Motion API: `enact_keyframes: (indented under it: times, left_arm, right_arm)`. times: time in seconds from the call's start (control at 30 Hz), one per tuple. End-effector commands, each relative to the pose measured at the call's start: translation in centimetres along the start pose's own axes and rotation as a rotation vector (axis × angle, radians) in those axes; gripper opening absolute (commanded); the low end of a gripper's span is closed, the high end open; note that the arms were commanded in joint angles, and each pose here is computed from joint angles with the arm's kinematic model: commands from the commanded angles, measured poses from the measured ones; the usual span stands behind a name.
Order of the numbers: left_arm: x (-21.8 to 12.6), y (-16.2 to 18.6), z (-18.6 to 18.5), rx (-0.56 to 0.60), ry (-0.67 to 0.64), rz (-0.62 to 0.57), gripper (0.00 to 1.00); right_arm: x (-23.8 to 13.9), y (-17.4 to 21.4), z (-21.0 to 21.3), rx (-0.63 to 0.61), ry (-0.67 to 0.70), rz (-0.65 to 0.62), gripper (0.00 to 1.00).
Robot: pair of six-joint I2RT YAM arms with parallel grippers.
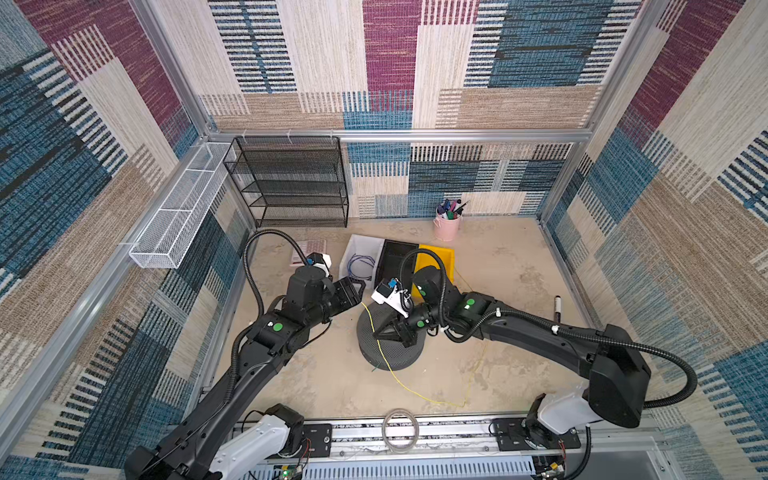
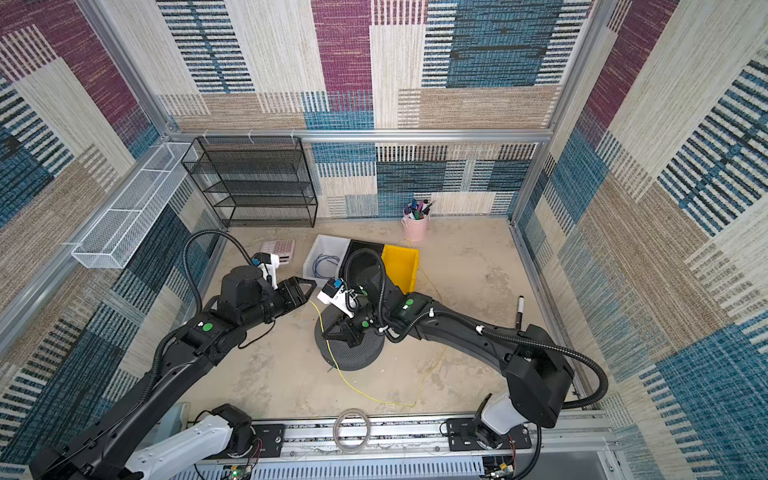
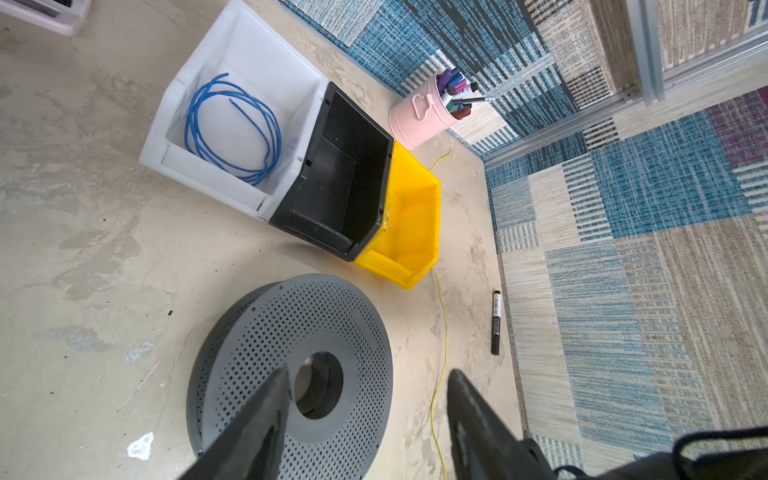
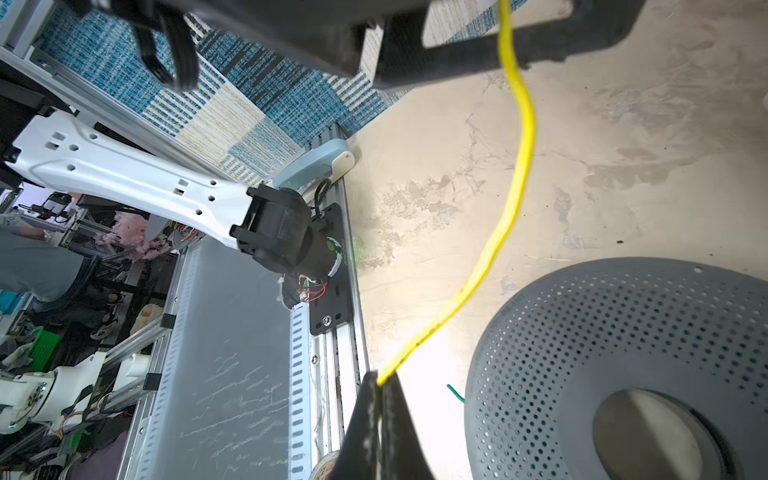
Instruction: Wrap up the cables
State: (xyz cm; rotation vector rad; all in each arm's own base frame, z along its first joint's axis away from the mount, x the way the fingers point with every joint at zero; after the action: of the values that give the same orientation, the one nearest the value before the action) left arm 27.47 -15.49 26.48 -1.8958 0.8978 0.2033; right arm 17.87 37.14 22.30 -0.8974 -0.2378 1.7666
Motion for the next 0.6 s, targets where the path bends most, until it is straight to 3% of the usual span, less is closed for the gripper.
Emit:
enact_keyframes:
  times: [0.0, 0.1, 0.2, 0.27, 0.37, 0.47, 0.57]
  left_arm:
    - [-0.9, 0.3, 0.0, 0.067, 0.005, 0.025, 0.68]
    - [-2.8, 0.1, 2.2, 0.054, -0.083, 0.013, 0.74]
    - [-5.7, -0.2, 5.2, 0.027, -0.235, -0.015, 0.74]
    - [-6.7, 0.3, 6.8, 0.020, -0.332, 0.027, 0.74]
    - [-4.7, 2.3, 5.8, 0.022, -0.202, 0.108, 0.67]
    - [-1.3, 6.2, 5.5, -0.031, -0.054, 0.249, 0.54]
    - [1.5, 9.6, 5.8, -0.104, 0.029, 0.348, 0.47]
  right_arm:
    - [-0.2, -0.6, 0.7, -0.014, -0.027, -0.025, 0.00]
    - [-0.4, -0.2, 0.1, 0.021, 0.007, -0.035, 0.00]
    - [-0.9, 0.6, -1.7, 0.093, 0.066, -0.050, 0.00]
    - [-1.5, 1.2, -3.1, 0.145, 0.095, -0.064, 0.00]
    - [-2.5, 1.9, -4.4, 0.190, 0.105, -0.087, 0.00]
    - [-2.9, 2.4, -4.1, 0.180, 0.084, -0.092, 0.00]
    - [-3.1, 2.7, -3.9, 0.174, 0.072, -0.089, 0.00]
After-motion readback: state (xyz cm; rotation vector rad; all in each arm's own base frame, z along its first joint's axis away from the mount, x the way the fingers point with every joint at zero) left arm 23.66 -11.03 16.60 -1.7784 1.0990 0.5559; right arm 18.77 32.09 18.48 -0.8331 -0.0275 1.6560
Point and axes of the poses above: each gripper's point midway between its finger pads, its own x axis out along the fingers, its own z axis along the line the jaws close on, y = z × x, the point moved 2 cm from there along -x, back along the fingers, and after that the axes turned 15 degrees about x, right-handed, at the moved point
